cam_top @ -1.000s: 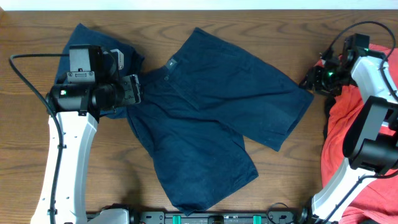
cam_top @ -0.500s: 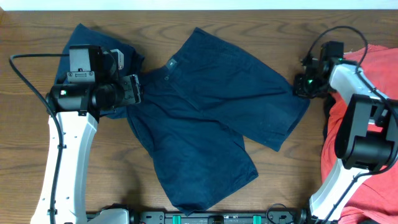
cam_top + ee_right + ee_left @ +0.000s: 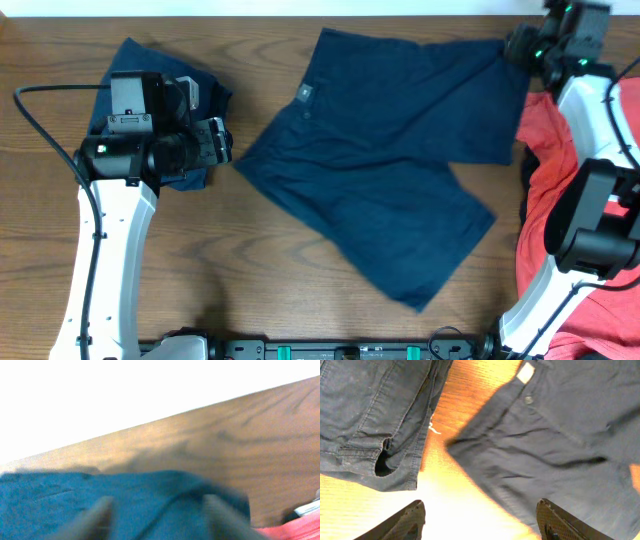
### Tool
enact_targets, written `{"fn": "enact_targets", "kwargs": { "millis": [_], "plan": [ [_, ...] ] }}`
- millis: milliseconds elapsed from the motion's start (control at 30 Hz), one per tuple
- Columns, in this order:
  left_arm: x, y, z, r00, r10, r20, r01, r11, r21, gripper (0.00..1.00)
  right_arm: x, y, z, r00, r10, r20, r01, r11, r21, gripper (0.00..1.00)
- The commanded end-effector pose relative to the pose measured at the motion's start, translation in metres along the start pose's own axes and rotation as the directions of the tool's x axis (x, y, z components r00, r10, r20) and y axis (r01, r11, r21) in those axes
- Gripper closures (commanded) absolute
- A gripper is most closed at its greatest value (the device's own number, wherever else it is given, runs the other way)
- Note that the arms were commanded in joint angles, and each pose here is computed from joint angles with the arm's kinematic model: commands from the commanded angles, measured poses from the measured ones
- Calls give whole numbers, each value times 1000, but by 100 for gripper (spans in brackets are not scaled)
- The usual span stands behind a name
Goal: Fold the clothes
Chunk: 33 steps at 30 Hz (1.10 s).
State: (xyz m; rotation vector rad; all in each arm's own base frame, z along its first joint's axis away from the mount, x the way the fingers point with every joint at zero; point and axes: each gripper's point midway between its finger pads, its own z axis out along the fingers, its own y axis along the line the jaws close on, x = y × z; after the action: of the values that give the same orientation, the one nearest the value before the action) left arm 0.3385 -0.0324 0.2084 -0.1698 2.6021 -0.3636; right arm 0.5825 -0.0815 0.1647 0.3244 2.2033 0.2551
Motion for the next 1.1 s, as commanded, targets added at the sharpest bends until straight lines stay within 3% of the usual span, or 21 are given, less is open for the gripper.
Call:
{"fn": "enact_targets", "kwargs": {
  "millis": [0, 100, 267, 400, 633, 867, 1067],
  "plan": [
    [-2, -4, -3, 1000, 8, 10, -8, 1000, 15, 26, 1, 4, -11, 998, 43, -39, -43, 999, -9, 8],
    [-1, -4, -3, 1000, 11, 7, -11, 1000, 12, 24, 13, 12, -26, 992, 47, -121, -51, 998, -35, 2],
    [11, -2, 8, 999, 25, -48, -25, 1000, 8, 24, 22, 40, -77, 974, 67, -218, -93, 989, -114, 2],
    [32, 2, 37, 984, 96, -149, -96, 995, 13, 24, 22, 62, -128, 967, 64, -247, -101, 985, -142, 3],
    [40, 16, 102, 963, 80, -258, -81, 997, 9, 23, 47, 99, -208, 944, 32, -329, -89, 983, -160, 2],
    [69, 13, 157, 917, 84, -390, -73, 996, 43, 21, 92, 96, -234, 864, 70, -499, -131, 987, -89, 4],
    [80, 25, 192, 902, 83, -424, -88, 996, 8, 22, 111, 84, -228, 835, 88, -544, -127, 991, -33, 4]
  ]
}}
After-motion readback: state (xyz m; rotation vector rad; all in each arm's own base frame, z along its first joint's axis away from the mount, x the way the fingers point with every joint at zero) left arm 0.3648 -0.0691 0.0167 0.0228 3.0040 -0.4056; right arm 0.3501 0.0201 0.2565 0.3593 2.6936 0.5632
